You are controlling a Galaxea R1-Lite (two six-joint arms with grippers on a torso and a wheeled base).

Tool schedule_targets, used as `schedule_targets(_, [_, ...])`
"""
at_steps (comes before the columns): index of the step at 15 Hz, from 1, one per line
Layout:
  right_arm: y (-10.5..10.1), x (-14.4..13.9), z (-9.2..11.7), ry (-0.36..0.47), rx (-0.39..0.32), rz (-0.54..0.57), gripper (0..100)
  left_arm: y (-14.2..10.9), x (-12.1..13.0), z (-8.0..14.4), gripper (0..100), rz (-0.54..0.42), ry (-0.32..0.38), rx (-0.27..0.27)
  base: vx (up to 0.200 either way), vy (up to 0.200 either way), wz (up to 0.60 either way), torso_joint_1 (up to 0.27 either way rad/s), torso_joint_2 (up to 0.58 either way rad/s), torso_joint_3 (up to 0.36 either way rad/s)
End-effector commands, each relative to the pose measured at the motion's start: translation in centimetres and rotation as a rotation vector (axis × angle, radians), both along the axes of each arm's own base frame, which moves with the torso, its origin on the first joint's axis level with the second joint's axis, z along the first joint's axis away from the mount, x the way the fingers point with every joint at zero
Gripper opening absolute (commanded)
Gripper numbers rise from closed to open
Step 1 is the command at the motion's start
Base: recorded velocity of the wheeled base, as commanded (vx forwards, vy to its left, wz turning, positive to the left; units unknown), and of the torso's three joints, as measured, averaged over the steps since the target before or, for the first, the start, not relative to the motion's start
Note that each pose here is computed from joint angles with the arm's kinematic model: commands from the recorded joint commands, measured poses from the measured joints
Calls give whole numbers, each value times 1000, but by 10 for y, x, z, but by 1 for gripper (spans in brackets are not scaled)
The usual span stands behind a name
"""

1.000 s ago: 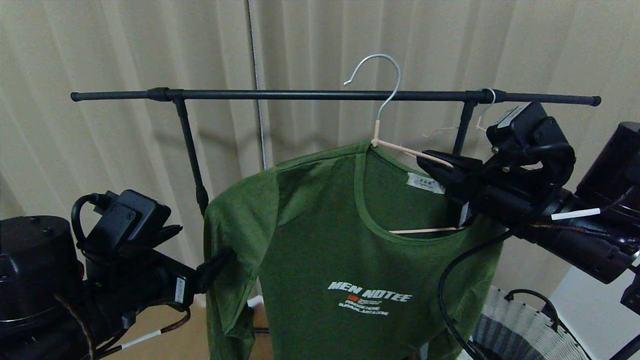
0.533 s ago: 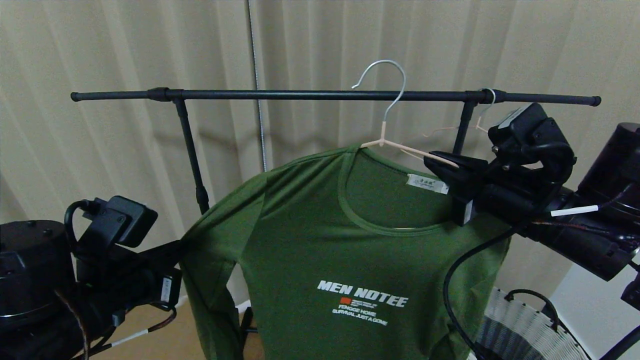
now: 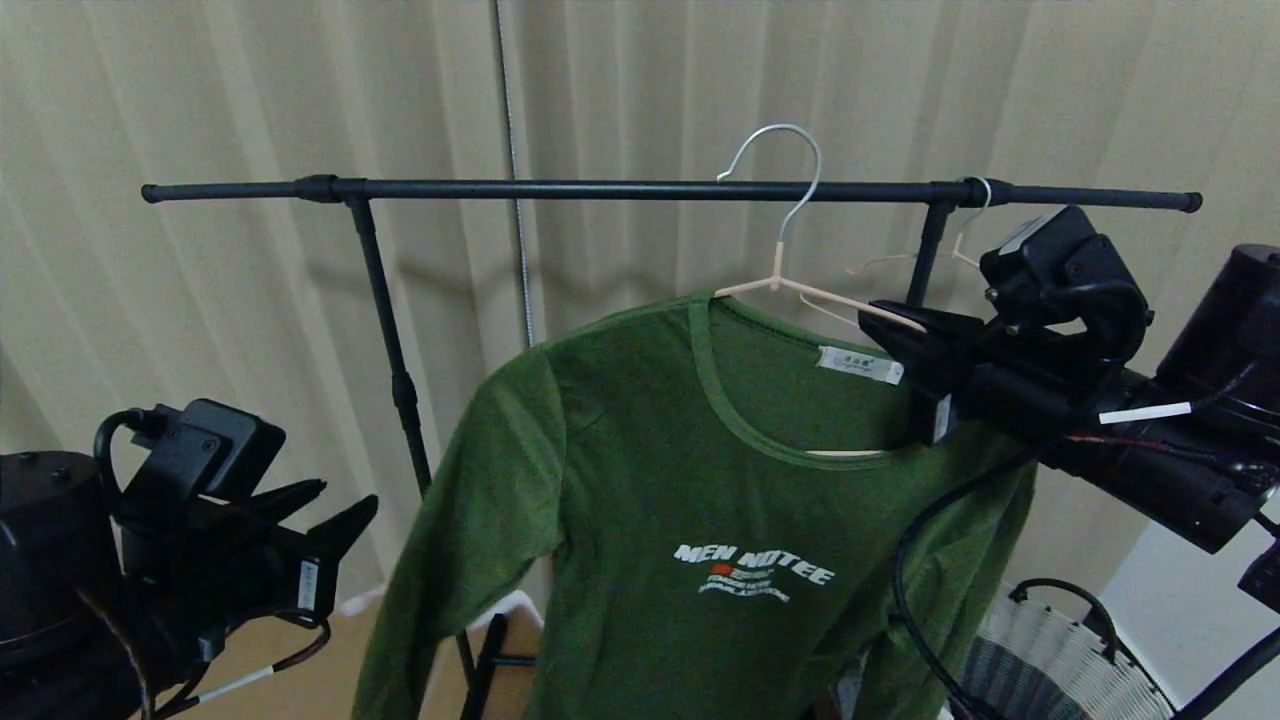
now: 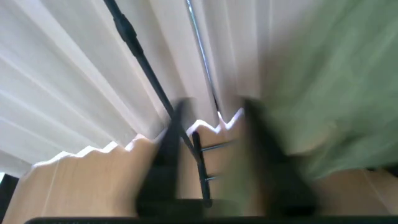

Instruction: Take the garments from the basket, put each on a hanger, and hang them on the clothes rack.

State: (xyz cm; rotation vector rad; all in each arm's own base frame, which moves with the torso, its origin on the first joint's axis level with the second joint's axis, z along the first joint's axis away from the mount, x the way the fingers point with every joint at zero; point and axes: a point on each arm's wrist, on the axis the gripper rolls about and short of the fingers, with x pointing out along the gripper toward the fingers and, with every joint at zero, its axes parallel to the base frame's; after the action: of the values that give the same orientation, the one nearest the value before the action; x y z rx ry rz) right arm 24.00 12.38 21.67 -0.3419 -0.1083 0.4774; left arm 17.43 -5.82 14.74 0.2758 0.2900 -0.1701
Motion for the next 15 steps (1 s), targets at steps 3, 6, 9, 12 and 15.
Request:
schedule_targets(3, [0,0,-1,22,-13,-25,0,5,-14,11,100,-1,-62,-42,0,0,0,0,0,0])
schedule_targets(6, [-4,0,-5,51,-28,-72,0,11,-34,23,100,-25,-134,-79,0,0,0,0,0,0])
schedule_targets(9, [-10,3,-9,81,-50,-120,0,16,-47,23,100,-18,-159,-122,0,0,0,0,0,0])
schedule_targets(12, [-17,3,-14,141,-87,-204,0,22,-63,17,100,-10,-167,-179,0,0,0,0,0,0])
schedule_targets(15, [-25,10,-21,170,-104,-303,0,22,-63,18,100,-16,-174,-179,0,0,0,0,0,0])
